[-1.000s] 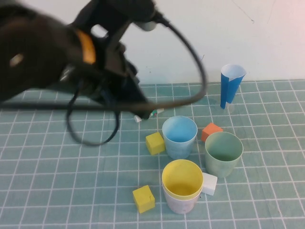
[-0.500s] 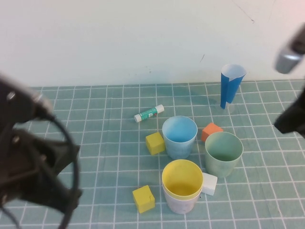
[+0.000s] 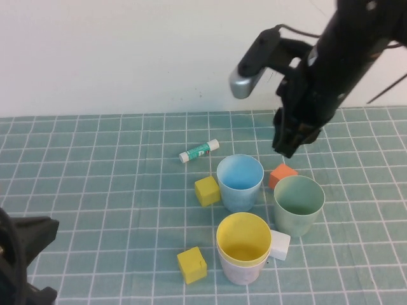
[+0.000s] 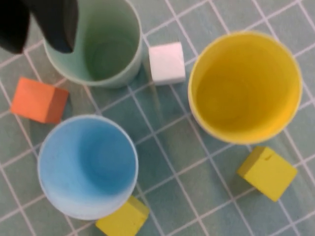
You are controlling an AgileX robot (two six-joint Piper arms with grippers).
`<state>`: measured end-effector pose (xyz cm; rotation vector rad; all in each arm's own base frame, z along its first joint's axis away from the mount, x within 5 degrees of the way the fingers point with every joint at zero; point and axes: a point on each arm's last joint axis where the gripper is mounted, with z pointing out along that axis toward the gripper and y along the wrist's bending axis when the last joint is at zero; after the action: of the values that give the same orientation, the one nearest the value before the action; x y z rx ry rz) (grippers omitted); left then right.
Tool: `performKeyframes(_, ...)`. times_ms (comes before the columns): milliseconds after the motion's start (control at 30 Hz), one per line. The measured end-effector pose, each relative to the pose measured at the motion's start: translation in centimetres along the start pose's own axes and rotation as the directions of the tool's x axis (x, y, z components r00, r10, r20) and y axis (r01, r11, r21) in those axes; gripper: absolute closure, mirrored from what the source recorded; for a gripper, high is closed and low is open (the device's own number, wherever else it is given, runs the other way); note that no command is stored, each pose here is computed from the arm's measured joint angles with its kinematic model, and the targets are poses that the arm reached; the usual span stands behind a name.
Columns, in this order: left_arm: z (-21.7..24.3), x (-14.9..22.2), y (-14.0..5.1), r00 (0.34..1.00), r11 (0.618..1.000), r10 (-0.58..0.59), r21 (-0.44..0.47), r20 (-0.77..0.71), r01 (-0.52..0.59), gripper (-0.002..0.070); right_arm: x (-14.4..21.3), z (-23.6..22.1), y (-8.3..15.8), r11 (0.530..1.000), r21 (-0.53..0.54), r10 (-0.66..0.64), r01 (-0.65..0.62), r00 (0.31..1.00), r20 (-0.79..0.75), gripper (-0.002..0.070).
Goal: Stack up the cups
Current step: Pick up the blue cup
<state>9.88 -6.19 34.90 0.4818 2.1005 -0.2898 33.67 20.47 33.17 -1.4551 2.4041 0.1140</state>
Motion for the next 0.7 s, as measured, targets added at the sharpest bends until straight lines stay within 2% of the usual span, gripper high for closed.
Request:
performKeyframes(167,0.0,0.4,0.2,0.999,1.0,0.005,-0.019,-0.034,-0.006,0.0676,-1.5,3.8,-1.1,0.998,-0.013,0.068,-0.069,0.997,-0.045,0.0307)
performKeyframes(267,0.0,0.6,0.3,0.999,0.999,0.009,-0.035,-0.054,-0.011,0.0676,-2.4,5.4,-1.9,0.994,-0.008,0.109,-0.109,0.993,-0.05,0.0225)
performKeyframes(433,-0.1,0.8,0.7,0.997,0.997,0.03,-0.069,-0.072,-0.036,0.0676,-3.6,8.2,-2.9,0.99,-0.01,0.142,-0.143,0.988,-0.058,0.0193)
performKeyframes(700,-0.2,1.2,1.2,0.991,0.991,0.05,-0.12,-0.125,-0.065,0.0676,-3.6,13.2,-3.5,0.985,-0.038,0.162,-0.168,0.978,-0.131,0.0197)
